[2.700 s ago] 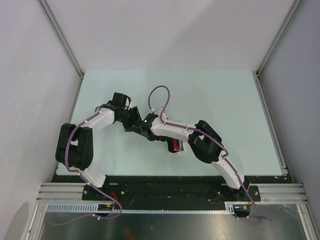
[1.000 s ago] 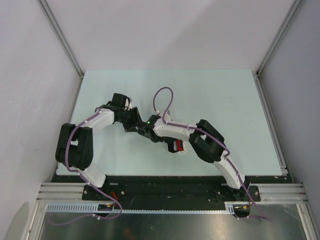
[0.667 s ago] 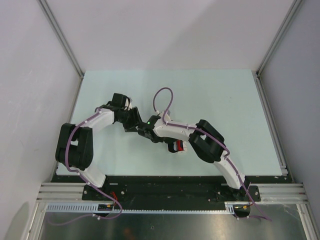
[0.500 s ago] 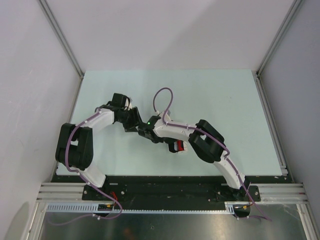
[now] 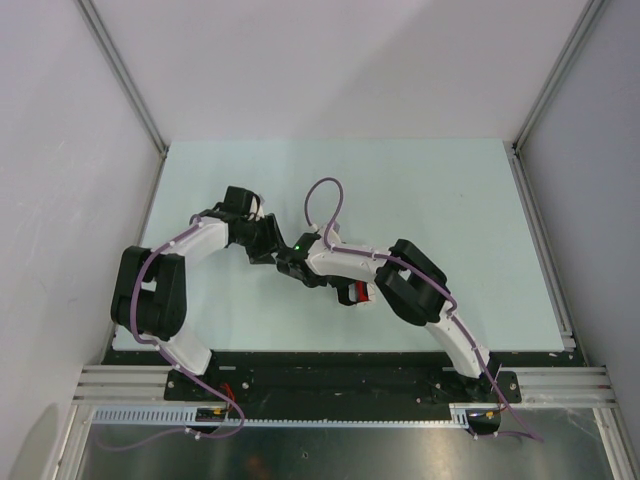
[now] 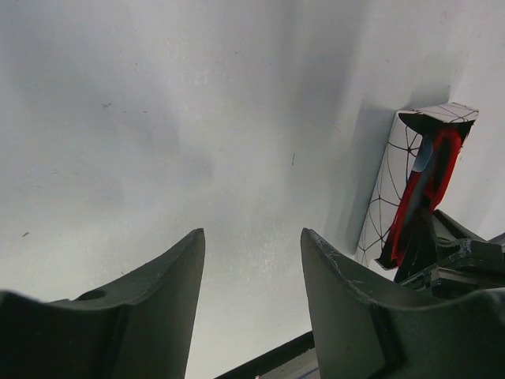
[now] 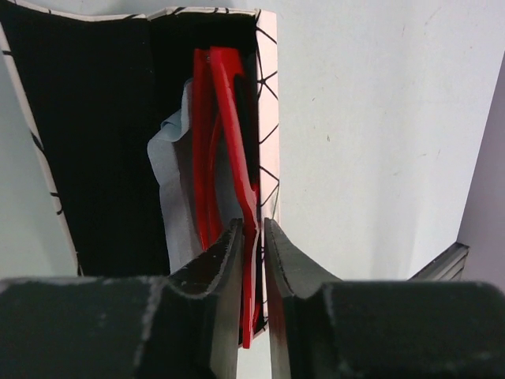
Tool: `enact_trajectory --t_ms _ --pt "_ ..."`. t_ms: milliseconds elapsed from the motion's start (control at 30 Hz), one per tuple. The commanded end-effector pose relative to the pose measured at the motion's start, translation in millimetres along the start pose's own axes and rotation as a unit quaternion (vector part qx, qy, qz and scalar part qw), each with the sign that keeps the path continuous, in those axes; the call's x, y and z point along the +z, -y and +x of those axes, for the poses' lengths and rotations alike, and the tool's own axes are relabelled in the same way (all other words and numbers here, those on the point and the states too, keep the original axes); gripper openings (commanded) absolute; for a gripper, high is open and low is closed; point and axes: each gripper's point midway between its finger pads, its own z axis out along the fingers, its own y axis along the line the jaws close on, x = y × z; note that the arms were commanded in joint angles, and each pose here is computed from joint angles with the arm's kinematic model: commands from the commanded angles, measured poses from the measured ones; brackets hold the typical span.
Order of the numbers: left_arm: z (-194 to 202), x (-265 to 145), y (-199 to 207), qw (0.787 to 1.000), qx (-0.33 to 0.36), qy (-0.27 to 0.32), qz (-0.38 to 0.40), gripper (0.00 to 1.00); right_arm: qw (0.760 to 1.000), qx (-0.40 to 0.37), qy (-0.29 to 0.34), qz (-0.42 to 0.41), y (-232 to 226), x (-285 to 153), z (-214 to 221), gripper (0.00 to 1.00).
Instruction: Organize the sunglasses
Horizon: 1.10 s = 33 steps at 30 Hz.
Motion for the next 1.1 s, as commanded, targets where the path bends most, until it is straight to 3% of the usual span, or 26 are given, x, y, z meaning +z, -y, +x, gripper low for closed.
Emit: enact_trajectory --t_ms 0,267,600,767,900,1067 --pt "-3 -1 3 1.000 0.011 0.005 0.014 0.57 0.998 -0.048 -0.015 0.032 26 -8 6 0.23" --pt "-3 -1 3 1.000 0.011 0.005 0.015 0.57 0.999 -0.043 -0.010 0.024 26 -13 2 0.35" --pt "-3 -1 2 1.000 0.011 0.005 0.013 0.57 1.000 -0.030 -0.003 0.001 26 -26 -4 0.39" --pt "-3 -1 2 1.000 0.010 0.005 0.012 0.57 1.000 -0.023 0.001 -0.007 26 -30 -6 0.36" --pt "-3 -1 2 1.000 0.011 0.006 0.013 0.57 1.000 -0.026 0.001 -0.013 24 -32 -6 0.25" --pt "-3 0 2 1.000 0.010 0.005 0.012 0.57 0.999 -0.029 0.006 -0.017 21 -34 -6 0.26"
